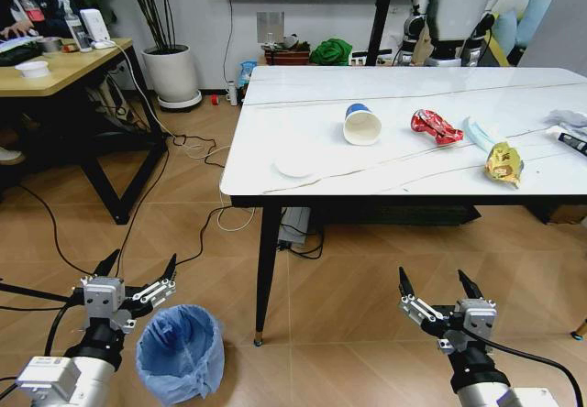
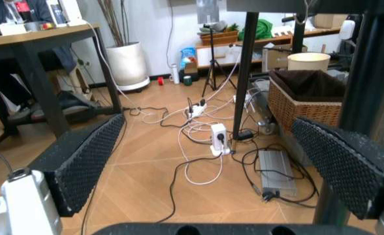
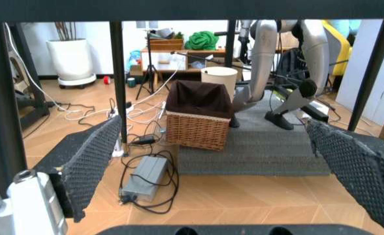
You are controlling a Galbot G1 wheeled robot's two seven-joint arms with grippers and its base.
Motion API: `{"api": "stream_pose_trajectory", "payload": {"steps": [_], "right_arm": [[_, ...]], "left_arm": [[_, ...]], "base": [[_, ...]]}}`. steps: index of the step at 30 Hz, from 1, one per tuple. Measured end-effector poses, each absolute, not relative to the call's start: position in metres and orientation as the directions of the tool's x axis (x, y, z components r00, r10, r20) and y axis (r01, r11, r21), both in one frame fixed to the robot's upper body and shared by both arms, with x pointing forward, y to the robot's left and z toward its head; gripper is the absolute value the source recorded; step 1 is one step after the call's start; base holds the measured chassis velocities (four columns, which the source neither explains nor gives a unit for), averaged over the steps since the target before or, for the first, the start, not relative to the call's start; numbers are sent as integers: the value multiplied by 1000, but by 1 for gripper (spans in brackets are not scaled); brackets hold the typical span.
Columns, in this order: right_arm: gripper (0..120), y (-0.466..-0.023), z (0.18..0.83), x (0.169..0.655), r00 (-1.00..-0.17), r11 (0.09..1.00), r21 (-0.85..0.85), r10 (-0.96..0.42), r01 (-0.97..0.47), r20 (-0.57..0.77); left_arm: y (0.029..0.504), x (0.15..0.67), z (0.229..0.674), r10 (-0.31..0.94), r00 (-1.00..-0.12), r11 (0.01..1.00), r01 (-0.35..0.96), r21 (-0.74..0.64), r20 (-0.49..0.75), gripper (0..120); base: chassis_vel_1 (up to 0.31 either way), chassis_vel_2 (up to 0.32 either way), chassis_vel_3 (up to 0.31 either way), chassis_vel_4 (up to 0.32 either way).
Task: Pick up the trash bin and place the trash from the table into it.
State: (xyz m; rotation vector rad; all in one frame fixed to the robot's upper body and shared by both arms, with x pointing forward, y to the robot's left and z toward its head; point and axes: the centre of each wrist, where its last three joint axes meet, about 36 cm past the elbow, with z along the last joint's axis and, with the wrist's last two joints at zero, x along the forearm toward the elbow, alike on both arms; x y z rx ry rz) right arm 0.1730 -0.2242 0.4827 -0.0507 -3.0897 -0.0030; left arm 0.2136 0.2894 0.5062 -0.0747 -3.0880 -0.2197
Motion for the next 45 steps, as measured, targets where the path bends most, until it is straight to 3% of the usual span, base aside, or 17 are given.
{"api": "stream_pose_trajectory", "payload": {"steps": [45], "right_arm": [[100,-223,481,173,-999,1000,-4,31,31,44]], "left_arm": [[291,213,502,52,-997,986,60,156,55,100]], "base": [[0,0,0,0]]}}
